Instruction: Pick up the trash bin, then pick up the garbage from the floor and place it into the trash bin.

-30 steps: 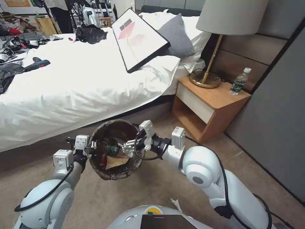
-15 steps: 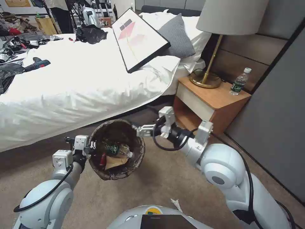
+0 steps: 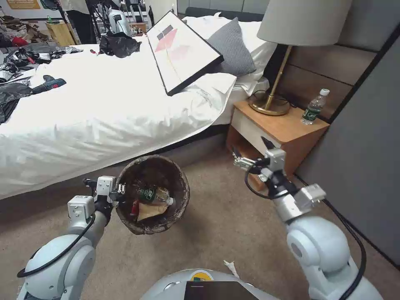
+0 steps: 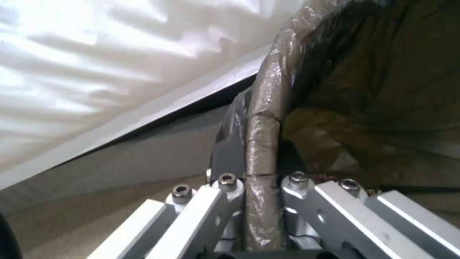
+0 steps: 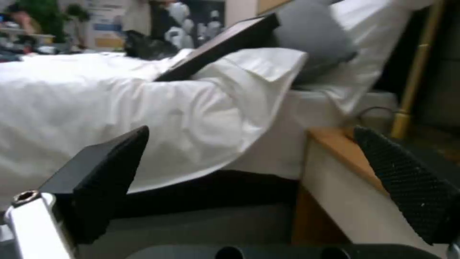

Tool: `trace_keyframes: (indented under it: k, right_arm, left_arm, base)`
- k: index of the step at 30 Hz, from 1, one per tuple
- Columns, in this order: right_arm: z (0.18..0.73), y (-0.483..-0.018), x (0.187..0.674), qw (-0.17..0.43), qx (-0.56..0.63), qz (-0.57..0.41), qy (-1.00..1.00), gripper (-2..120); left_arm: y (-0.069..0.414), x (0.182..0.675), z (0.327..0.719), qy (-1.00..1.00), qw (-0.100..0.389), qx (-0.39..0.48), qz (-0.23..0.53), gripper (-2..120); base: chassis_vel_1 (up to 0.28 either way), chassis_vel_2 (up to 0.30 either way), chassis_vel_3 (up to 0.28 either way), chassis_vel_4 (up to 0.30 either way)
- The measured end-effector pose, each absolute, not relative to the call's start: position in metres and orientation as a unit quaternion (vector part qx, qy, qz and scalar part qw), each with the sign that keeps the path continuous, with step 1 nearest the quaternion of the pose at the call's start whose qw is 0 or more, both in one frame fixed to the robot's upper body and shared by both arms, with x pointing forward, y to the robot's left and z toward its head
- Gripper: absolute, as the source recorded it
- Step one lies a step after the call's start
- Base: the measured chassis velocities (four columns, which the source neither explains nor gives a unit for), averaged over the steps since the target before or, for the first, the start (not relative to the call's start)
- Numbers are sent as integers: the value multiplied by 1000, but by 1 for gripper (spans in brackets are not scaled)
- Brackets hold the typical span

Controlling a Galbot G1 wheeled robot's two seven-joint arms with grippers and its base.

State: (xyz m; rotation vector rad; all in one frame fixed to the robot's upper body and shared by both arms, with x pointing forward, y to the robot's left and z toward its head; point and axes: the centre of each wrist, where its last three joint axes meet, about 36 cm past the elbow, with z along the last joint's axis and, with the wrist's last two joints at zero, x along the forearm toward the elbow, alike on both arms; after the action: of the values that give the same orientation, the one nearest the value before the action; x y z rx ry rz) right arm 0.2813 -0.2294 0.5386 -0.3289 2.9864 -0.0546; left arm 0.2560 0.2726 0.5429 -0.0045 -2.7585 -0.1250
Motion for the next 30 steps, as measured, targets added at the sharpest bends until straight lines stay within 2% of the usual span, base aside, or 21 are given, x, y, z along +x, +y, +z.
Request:
trace_keyframes:
  k: [5,12,30]
  right_arm:
    - [525,-235,266,78,-58,-29,995,100]
    - [496,-237,248,52,-26,-31,998,100]
    - [481,-229,237,40,-6,-27,999,100]
  left_arm:
    - [273,257,544,-981,186,-6,-47,2]
    - [274,258,545,-981,184,-10,-62,2]
    - [274,258,546,-981,177,-16,-83,2]
  base:
    - [0,0,0,0]
    - [0,0,0,0]
    - [0,0,0,0]
